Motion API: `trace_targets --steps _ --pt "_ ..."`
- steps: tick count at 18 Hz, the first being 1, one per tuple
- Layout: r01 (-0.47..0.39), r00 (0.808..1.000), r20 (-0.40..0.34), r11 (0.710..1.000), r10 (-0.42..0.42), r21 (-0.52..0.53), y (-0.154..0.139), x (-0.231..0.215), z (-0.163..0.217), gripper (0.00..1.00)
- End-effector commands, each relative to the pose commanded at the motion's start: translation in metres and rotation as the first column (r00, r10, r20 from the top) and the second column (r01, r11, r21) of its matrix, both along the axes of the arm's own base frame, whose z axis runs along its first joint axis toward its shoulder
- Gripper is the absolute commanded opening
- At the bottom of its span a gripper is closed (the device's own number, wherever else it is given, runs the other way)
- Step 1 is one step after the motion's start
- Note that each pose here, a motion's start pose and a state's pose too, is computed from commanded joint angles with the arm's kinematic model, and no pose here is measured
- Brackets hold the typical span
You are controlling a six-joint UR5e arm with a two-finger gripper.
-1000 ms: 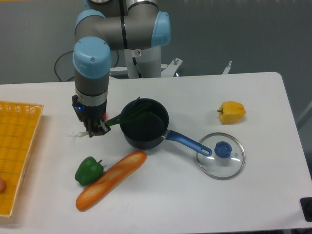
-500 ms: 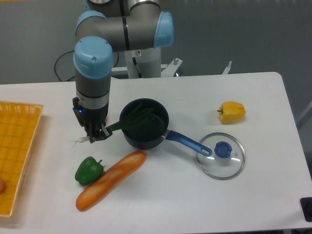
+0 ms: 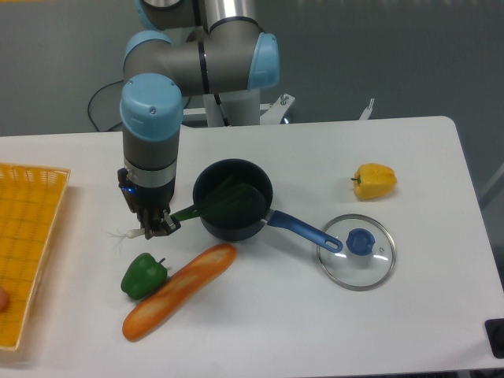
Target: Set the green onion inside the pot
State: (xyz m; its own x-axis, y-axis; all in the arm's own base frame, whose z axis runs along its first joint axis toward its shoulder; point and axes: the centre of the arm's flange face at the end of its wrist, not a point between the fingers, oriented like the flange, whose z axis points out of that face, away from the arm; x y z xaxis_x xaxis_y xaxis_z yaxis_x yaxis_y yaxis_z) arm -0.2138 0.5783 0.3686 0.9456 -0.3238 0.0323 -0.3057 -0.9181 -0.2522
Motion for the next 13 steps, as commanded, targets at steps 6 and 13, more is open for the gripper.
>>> trace_targets --steps 6,13 --pt "0.012 1.000 0.007 1.000 -0.012 -0.015 -0.006 0.006 -0.007 0.00" --pt "0.044 0.999 0.012 0.999 -0.044 -0.030 -0.013 0.009 -0.018 0.00"
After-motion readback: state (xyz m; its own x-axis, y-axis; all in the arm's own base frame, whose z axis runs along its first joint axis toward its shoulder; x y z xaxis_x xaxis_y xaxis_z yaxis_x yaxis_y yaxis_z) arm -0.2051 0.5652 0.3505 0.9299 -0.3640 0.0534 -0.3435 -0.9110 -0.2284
